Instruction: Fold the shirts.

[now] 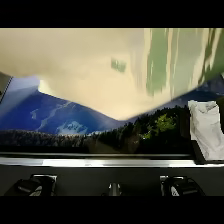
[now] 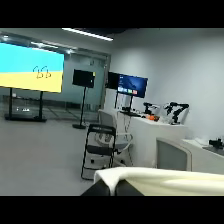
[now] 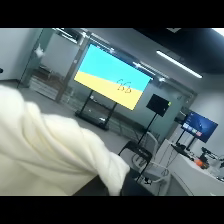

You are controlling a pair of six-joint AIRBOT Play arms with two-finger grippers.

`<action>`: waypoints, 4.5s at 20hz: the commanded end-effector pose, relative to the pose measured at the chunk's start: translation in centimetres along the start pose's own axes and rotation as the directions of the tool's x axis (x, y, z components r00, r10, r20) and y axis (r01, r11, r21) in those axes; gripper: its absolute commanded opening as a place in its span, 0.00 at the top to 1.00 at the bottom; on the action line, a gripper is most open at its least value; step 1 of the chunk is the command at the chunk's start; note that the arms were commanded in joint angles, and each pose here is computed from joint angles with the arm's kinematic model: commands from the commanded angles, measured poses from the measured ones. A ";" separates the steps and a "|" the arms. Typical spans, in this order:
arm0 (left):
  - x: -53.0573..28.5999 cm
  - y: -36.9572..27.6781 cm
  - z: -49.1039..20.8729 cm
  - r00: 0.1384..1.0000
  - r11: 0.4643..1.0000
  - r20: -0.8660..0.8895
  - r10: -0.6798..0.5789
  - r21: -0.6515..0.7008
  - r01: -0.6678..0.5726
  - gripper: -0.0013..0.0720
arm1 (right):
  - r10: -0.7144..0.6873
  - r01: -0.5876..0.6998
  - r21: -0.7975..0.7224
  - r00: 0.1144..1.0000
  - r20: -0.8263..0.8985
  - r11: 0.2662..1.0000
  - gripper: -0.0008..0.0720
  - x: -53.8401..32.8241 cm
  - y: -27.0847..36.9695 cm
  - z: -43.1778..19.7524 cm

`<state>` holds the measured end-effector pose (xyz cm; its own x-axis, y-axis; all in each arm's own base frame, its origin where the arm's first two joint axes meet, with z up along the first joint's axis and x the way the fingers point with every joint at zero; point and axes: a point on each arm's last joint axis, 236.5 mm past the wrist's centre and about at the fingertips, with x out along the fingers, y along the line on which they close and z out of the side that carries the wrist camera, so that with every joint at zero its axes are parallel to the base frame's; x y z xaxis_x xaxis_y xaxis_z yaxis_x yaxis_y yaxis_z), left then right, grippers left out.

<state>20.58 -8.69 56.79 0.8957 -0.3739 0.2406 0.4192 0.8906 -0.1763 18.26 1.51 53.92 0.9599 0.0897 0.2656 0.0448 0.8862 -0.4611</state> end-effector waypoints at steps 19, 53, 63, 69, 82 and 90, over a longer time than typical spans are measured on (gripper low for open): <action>7.5 19.5 -51.2 0.262 0.867 -0.940 0.219 0.064 -0.494 0.95 | 0.561 -0.327 0.460 0.390 -0.730 0.826 0.96 16.7 29.3 -43.4; -16.2 11.8 -64.6 -0.282 0.770 -0.914 -0.292 -0.049 -0.636 0.44 | 0.663 -0.151 0.719 -0.296 -0.688 0.679 0.60 -4.7 24.9 -54.1; -15.3 12.3 -65.2 -0.246 0.754 -0.930 -0.274 -0.049 -0.655 0.95 | 0.761 -0.188 0.796 -0.234 -0.605 0.575 0.40 -4.9 28.9 -54.4; -14.4 12.4 -64.2 -0.205 0.768 -0.946 -0.252 -0.067 -0.636 0.95 | 0.817 -0.106 0.841 -0.199 -0.541 0.531 0.40 -5.3 31.7 -55.3; -2.5 13.1 -53.0 0.242 0.838 -0.965 -0.102 -0.215 -0.502 0.95 | 0.815 -0.212 0.797 -0.009 -0.580 0.565 0.96 0.1 29.0 -51.1; -1.6 1.8 2.0 0.982 0.997 0.175 0.076 0.016 -0.080 0.95 | 0.136 -0.134 -0.226 0.991 -0.007 0.965 0.96 5.9 3.9 -2.3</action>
<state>31.68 -7.98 42.15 0.9360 -0.3434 -0.0777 0.2995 0.8926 -0.3369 35.86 3.38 34.68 0.9097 0.2825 -0.3043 -0.3953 0.8135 -0.4265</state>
